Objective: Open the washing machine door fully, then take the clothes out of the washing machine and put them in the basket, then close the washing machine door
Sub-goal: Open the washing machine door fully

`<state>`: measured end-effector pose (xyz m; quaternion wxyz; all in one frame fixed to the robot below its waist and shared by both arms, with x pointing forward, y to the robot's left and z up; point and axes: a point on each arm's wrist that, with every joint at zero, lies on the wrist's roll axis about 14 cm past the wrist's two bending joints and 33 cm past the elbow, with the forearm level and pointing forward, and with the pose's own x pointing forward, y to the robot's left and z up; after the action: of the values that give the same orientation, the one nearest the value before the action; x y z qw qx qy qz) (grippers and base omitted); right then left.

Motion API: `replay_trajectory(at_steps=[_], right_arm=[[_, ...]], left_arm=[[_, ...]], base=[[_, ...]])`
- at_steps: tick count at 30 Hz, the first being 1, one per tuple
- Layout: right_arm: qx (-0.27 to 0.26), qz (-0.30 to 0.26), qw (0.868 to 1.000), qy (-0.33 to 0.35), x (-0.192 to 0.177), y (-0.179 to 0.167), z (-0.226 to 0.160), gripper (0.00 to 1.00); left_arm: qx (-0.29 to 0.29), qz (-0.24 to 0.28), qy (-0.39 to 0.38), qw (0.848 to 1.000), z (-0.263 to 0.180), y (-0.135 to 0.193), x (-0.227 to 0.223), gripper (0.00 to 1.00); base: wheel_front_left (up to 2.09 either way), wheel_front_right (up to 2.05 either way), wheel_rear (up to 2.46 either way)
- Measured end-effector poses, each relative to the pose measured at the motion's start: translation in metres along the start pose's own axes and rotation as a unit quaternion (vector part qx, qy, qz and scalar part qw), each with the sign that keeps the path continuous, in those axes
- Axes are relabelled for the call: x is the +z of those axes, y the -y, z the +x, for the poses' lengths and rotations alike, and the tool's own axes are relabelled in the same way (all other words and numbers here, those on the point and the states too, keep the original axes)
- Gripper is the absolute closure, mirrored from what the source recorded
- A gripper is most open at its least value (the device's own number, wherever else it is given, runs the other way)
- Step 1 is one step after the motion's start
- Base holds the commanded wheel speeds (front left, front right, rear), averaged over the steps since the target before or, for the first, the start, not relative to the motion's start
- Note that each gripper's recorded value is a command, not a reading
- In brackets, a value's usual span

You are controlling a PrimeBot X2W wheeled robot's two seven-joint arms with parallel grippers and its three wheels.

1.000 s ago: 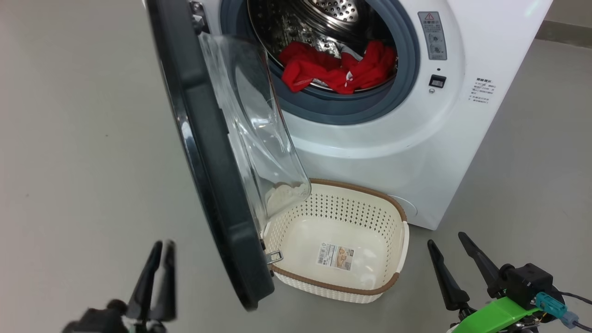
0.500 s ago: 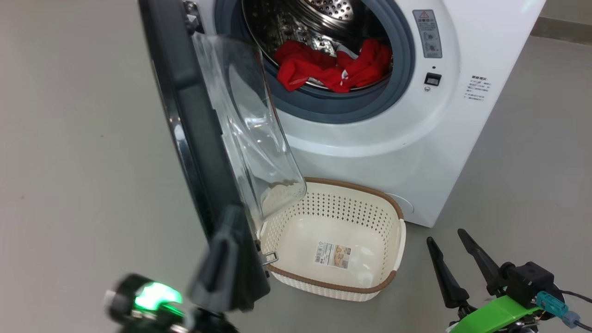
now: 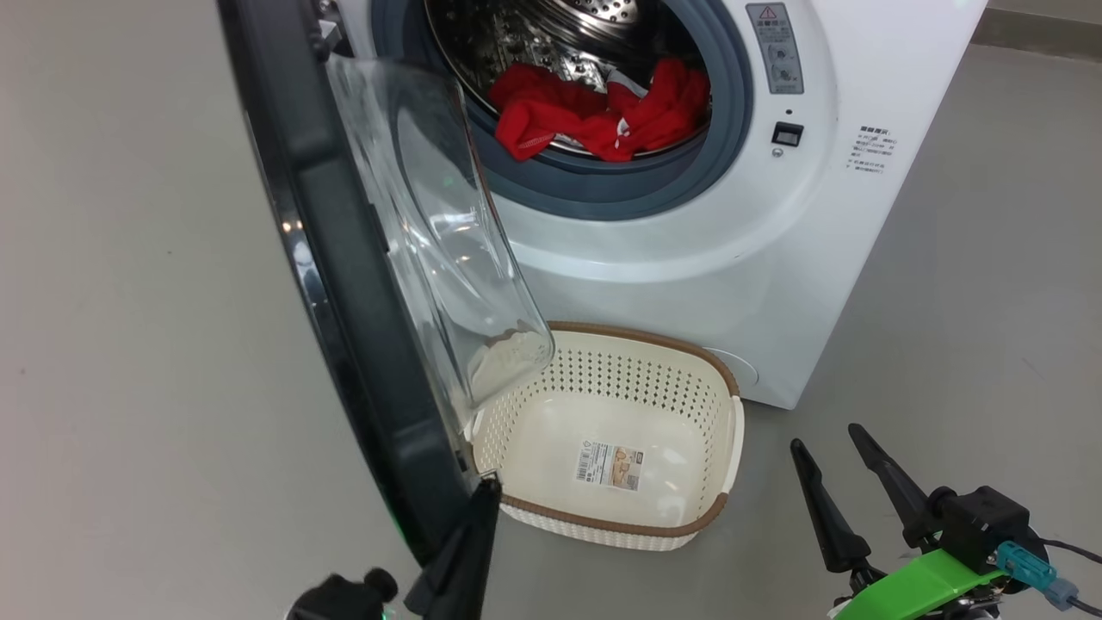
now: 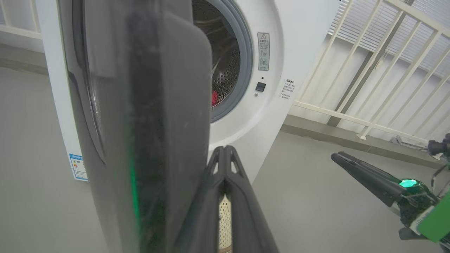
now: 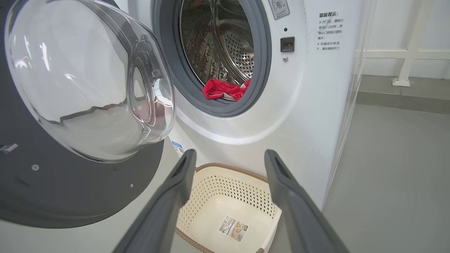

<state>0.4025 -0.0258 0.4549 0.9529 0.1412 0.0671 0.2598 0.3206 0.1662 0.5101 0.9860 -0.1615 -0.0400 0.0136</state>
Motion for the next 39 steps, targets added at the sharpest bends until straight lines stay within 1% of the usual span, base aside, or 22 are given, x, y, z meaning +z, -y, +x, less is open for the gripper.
replay_trajectory(at_steps=[9, 17, 28, 32, 36, 37, 39], right_arm=[[0.007, 0.0, 1.0, 0.0, 0.0, -0.004, 0.004, 0.0], [0.021, 0.001, 1.0, -0.004, -0.002, -0.013, 0.009, 0.0], [0.028, 0.003, 1.0, -0.01, -0.007, -0.017, 0.01, 0.0], [0.024, 0.003, 1.0, -0.012, -0.008, -0.013, 0.009, 0.0], [0.019, 0.003, 1.0, -0.013, -0.009, -0.009, 0.008, 0.0], [0.019, 0.003, 1.0, -0.013, -0.009, -0.009, 0.008, 0.0], [0.016, 0.003, 1.0, -0.014, -0.01, -0.007, 0.007, 0.0]], left_arm=[[0.047, -0.001, 0.018, 0.999, -0.001, -0.029, 0.011, 1.0], [0.135, 0.014, 0.036, 0.99, -0.018, -0.079, 0.025, 1.0], [0.254, 0.057, 0.045, 0.964, -0.05, -0.153, 0.04, 1.0], [0.284, 0.061, 0.049, 0.956, -0.057, -0.175, 0.045, 1.0], [0.309, 0.078, 0.068, 0.946, -0.058, -0.197, 0.063, 1.0], [0.309, 0.078, 0.068, 0.946, -0.058, -0.197, 0.063, 1.0], [0.32, 0.09, 0.071, 0.941, -0.059, -0.207, 0.069, 1.0]], base=[[0.0, 0.0, 0.0], [0.0, 0.0, 0.0], [0.0, 0.0, 0.0], [0.0, 0.0, 0.0], [0.0, 0.0, 0.0], [0.0, 0.0, 0.0], [0.0, 0.0, 0.0]])
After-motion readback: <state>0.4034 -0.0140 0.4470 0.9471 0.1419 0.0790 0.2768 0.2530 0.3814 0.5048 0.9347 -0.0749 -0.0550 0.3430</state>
